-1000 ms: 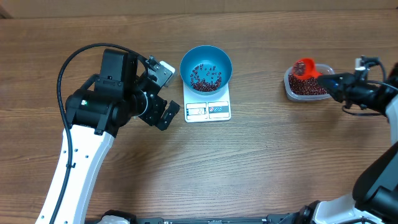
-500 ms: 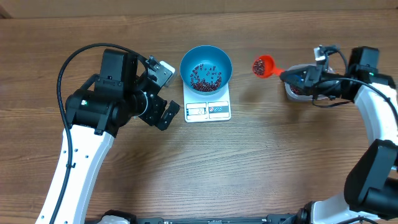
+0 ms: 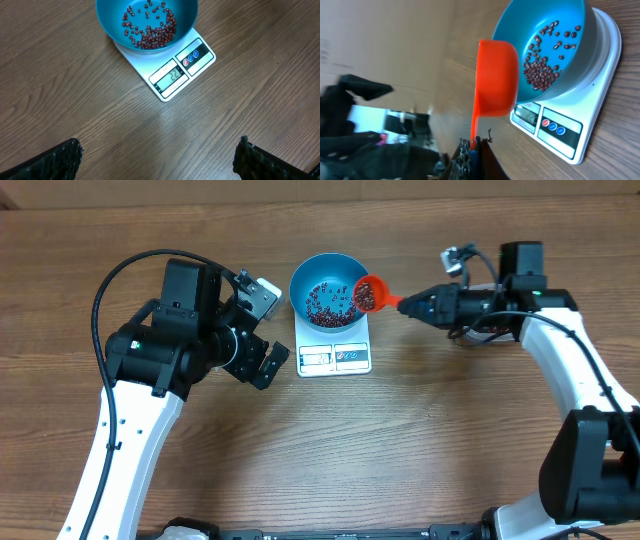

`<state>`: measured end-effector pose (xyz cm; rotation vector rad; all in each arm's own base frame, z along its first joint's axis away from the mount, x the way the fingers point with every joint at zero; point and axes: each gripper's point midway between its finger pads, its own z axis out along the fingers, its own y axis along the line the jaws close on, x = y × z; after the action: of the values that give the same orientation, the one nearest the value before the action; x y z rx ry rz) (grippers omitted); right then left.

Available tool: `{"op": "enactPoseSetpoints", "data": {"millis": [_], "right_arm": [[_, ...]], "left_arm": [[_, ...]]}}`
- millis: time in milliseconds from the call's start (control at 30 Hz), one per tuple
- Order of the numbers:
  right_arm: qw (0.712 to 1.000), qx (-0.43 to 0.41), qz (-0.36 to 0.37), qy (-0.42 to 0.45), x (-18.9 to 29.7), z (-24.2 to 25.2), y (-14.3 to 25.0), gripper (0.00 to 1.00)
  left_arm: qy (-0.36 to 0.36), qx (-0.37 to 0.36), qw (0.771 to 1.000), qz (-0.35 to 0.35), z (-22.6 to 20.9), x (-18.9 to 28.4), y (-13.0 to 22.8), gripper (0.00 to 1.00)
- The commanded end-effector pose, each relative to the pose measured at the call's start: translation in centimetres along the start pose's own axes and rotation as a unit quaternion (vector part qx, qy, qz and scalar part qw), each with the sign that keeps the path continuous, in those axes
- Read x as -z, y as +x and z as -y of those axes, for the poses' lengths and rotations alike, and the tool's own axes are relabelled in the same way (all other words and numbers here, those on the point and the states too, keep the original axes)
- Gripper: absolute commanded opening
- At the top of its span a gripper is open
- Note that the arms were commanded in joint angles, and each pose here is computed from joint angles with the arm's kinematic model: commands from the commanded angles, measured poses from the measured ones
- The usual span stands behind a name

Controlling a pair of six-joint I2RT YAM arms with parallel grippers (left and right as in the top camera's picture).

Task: Scoop item into bowl and weigh 150g on scale
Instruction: 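Carry the filled scoop left over the blue bowl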

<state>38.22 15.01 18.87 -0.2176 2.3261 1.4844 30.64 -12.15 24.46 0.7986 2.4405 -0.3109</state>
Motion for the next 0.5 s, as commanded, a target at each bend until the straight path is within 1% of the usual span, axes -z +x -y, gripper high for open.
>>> {"op": "enactPoseSetpoints", "data": {"millis": [0,133,333,467], "right_arm": [[0.999,0.026,-0.004,0.039,-1.4,0.5,-0.2,0.04],[0.997,0.056,-0.009,0.058,-2.9,0.3,-0.2,0.04],[0.986,0.11,0.006,0.129,-4.7,1.2,-1.2,0.04],[0.978,0.158,0.013,0.135,-5.7,0.6,-1.8,0.04]], "left_arm": [[0.005,0.001,1.0,0.017,0.3,0.8,-0.8,1.0],[0.005,0.001,1.0,0.017,0.3,0.8,-0.8,1.0],[0.005,0.001,1.0,0.017,0.3,0.8,-0.8,0.99],[0.005,0.001,1.0,0.017,0.3,0.8,-0.8,1.0]]}}
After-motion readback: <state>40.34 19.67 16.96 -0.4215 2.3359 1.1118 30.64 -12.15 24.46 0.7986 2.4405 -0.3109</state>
